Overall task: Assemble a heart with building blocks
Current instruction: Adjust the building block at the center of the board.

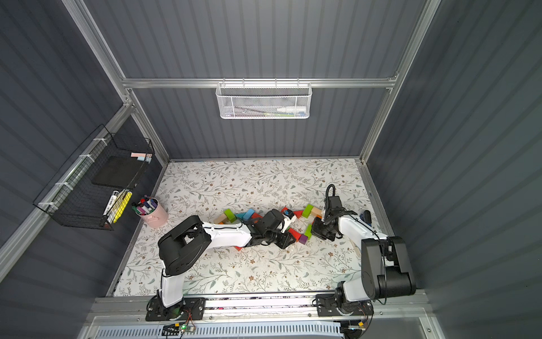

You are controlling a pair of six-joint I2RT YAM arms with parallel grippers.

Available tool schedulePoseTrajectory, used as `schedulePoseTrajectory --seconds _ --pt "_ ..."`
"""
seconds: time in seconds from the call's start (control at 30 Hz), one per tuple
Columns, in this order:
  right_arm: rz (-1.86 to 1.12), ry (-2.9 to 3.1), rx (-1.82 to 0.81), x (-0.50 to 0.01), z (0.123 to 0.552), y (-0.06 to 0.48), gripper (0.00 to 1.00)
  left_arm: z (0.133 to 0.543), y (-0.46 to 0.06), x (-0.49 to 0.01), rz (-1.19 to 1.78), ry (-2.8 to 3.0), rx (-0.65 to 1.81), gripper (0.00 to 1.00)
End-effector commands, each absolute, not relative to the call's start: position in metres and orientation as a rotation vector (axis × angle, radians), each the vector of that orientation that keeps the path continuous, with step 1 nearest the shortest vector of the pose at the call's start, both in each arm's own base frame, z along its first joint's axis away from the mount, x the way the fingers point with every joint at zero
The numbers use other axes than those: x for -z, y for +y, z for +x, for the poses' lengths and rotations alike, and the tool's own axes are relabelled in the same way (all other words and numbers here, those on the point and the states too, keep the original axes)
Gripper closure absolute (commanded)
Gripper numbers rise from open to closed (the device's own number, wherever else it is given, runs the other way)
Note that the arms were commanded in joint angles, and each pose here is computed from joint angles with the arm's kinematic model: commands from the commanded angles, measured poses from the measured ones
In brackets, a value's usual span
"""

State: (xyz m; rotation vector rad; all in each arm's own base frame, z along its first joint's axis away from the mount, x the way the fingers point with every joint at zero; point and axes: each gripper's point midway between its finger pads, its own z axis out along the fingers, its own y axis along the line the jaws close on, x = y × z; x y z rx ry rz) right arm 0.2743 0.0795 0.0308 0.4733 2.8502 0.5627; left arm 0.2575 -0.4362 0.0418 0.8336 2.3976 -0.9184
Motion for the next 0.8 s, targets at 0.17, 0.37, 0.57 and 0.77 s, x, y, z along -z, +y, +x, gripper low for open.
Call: schedulePoseTrajectory --seconds 0.17,0.37,0.57,0.77 --pt "0.448 2.830 -0.628 -0.036 0.274 0.092 0.90 0.251 -0.435 -0.048 0.858 2.408 0.921 0.71" --pt "0.475 2.829 -0.389 -0.041 0.271 0.062 0.91 0.254 -0.409 -0.063 0.784 2.449 0.858 0.71" --pt "0.532 2.807 -0.320 -0.051 0.278 0.037 0.91 0.271 -0.370 -0.070 0.682 2.511 0.724 0.72" --pt "0.555 2.793 -0.322 -0.053 0.291 0.029 0.91 0.286 -0.357 -0.061 0.620 2.548 0.670 0.74"
